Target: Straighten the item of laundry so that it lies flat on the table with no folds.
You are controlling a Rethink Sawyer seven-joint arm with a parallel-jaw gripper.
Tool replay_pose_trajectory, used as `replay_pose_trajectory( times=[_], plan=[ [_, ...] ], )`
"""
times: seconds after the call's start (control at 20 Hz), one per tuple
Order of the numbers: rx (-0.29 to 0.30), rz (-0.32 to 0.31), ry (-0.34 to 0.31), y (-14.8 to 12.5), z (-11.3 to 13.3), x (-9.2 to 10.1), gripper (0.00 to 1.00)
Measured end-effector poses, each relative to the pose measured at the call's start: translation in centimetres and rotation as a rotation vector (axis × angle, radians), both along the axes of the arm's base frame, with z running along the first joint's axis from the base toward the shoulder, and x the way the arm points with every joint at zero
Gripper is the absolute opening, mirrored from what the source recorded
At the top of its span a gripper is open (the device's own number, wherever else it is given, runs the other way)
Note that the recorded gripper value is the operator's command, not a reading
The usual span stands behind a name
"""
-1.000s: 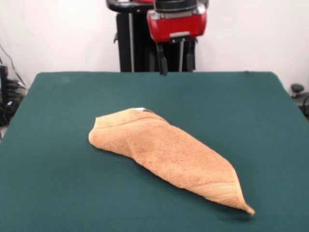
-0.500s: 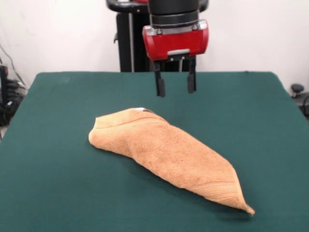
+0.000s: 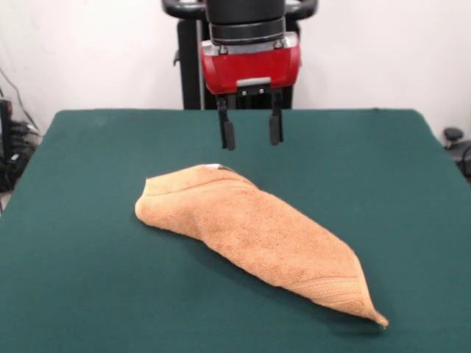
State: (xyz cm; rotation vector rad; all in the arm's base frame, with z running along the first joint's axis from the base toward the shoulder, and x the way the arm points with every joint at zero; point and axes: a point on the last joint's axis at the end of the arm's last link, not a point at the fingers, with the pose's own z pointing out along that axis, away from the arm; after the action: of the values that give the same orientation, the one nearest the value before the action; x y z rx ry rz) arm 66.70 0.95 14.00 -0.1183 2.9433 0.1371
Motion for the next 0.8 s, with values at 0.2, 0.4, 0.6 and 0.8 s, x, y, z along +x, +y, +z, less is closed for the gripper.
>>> replay_pose_trajectory(
  times=[0.2,0.4,0.6,0.8],
  plan=[
    [-0.005,0.004,-0.013,0.3,0.5,-0.7,1.00],
    [-0.008,0.008,-0.031,0.7,0.6,-1.6,1.00],
    [-0.008,0.009,-0.060,1.2,0.0,-2.7,1.00],
    [-0.003,0.006,-0.073,1.5,-1.0,-3.6,1.00]
  ],
)
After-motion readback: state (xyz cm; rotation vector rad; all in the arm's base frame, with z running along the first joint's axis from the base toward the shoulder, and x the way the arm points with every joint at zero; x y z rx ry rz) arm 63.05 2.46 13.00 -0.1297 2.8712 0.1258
